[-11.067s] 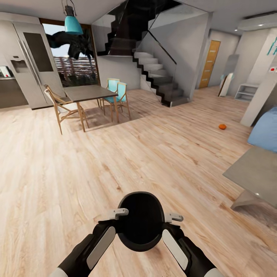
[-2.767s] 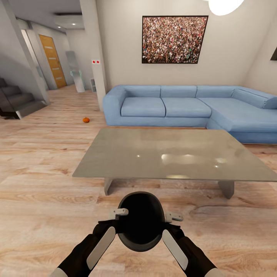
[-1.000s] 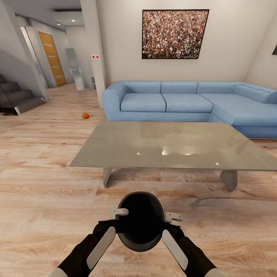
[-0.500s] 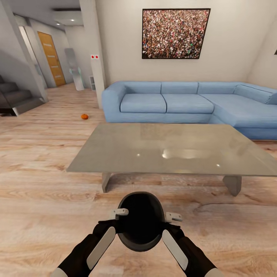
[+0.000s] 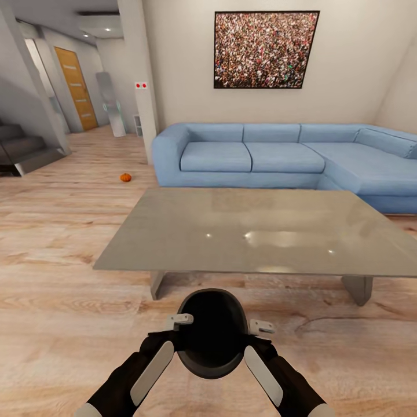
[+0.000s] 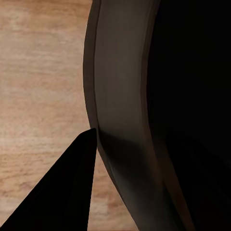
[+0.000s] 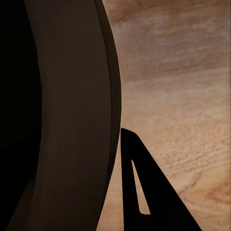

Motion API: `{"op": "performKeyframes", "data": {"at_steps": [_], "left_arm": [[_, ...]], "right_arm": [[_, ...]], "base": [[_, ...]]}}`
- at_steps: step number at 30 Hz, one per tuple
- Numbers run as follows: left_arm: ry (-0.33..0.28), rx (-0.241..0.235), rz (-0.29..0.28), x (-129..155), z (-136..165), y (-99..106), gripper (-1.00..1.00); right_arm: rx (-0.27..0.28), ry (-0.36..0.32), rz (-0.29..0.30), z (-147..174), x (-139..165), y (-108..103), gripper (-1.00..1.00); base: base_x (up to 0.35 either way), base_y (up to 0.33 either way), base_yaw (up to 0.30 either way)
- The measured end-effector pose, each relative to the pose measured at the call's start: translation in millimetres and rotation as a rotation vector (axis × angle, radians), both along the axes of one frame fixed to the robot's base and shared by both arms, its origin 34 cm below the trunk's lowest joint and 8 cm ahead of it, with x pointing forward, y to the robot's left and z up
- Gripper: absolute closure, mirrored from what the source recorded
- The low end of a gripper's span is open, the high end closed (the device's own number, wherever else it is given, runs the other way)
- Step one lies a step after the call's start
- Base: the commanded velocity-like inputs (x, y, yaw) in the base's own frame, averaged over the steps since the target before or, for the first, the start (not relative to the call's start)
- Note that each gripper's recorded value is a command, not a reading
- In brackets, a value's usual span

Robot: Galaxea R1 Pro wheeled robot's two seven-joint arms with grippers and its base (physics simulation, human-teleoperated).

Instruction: Place each of the two pumpkins and all three candles from the living room inside a cabinet in the living room (use any cabinet), then make sure every cabinet is closed, and position the cauldron so it is next to a table in the living room.

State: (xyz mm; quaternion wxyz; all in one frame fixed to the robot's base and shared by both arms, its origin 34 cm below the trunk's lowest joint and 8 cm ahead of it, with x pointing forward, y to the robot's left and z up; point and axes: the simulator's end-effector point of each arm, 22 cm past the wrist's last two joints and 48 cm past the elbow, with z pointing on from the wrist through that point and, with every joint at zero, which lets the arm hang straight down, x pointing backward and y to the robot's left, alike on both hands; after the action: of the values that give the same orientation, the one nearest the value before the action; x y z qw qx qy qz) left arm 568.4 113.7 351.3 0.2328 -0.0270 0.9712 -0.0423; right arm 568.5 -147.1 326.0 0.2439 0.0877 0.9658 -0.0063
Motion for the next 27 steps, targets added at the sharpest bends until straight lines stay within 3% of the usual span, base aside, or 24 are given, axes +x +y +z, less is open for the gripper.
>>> {"op": "performKeyframes", "data": {"at_steps": [10,27], "left_arm": [[-0.001,0.0,-0.001,0.0,-0.1,-0.3,1.0],[-0.002,0.001,0.0,-0.8,-4.3,-0.2,1.0]], "right_arm": [[-0.001,-0.001,0.001,0.0,0.0,-0.3,1.0],[0.0,-0.002,0.0,-4.3,-0.7,-0.3,1.0]], "base": [[0.147,0.0,0.0],[0.007,0.0,0.0]]}}
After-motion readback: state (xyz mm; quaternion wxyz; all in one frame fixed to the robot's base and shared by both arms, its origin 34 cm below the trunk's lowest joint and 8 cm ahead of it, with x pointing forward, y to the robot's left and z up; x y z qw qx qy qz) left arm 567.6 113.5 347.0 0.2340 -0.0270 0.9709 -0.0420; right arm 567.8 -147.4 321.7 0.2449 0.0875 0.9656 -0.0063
